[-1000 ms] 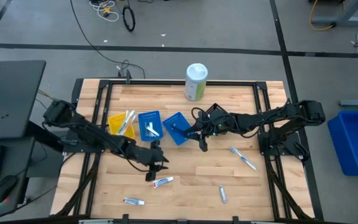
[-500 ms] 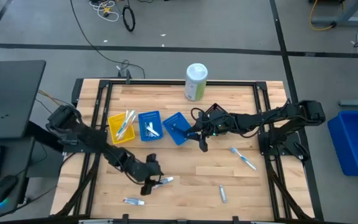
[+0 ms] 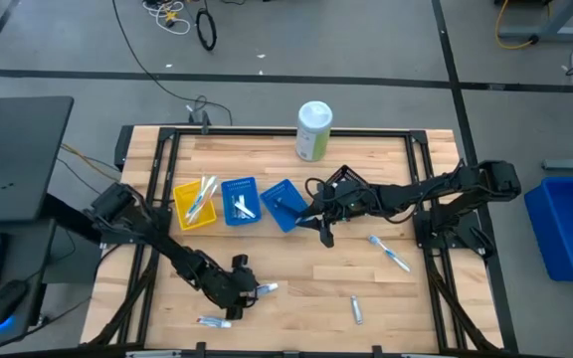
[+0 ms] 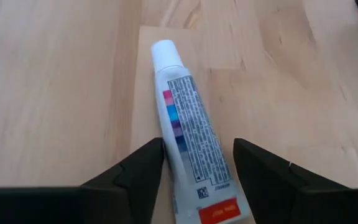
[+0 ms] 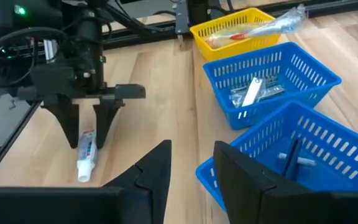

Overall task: Pick & Place Travel size toiletries
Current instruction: Put the white toothpaste into the black bin, then put the blue toothbrush into the yellow bin

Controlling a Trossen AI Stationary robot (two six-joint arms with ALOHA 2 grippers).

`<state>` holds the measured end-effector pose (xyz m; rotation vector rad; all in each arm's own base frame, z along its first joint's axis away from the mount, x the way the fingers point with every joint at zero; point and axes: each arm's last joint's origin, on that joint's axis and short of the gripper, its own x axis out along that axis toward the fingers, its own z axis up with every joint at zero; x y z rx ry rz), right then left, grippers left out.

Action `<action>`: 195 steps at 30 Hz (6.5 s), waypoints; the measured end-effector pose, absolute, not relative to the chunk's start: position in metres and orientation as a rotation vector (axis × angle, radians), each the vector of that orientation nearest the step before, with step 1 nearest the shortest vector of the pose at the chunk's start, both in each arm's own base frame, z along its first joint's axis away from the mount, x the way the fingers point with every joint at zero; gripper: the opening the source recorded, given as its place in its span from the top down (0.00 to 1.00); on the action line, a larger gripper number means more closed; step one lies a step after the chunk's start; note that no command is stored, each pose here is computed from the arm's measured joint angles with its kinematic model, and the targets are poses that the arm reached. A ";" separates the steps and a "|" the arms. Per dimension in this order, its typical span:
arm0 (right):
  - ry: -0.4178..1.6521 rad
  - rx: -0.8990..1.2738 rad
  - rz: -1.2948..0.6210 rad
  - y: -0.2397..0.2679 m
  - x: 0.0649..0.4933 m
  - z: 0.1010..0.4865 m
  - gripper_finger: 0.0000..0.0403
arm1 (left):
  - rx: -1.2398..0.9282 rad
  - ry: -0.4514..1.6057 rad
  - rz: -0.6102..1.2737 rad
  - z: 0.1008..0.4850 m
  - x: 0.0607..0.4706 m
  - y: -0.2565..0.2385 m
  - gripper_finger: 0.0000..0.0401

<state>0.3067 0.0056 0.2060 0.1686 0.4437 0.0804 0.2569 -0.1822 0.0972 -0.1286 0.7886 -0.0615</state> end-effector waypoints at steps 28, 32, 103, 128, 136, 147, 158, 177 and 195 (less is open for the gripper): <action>0.452 -0.053 0.067 0.027 0.307 0.201 0.43 | 0.010 0.414 0.383 0.164 0.297 -0.096 0.77; 0.449 -0.057 0.053 0.024 0.308 0.202 0.43 | 0.050 0.379 0.341 0.173 0.304 -0.085 0.78; 0.762 0.089 -0.747 -0.013 0.193 0.181 0.70 | -0.015 0.372 0.420 0.175 0.315 -0.034 0.64; 0.794 0.197 -0.353 0.033 0.211 0.266 0.56 | -0.029 0.377 0.406 0.174 0.316 -0.034 0.64; 1.266 0.568 -0.353 0.060 0.168 0.215 0.61 | -0.029 0.376 0.416 0.174 0.316 -0.033 0.64; 1.354 0.580 -0.404 0.064 0.139 0.142 0.55 | -0.014 0.381 0.406 0.174 0.316 -0.033 0.64; 1.291 0.458 -0.382 0.062 0.141 0.125 0.75 | -0.021 0.379 0.409 0.174 0.316 -0.032 0.64; -0.143 -0.052 -0.109 0.071 0.214 0.233 0.98 | -0.102 0.324 0.169 0.181 0.320 -0.040 0.64; -0.217 0.018 -0.099 0.008 0.236 0.245 0.97 | -0.199 -0.072 0.161 0.220 0.330 -0.005 0.55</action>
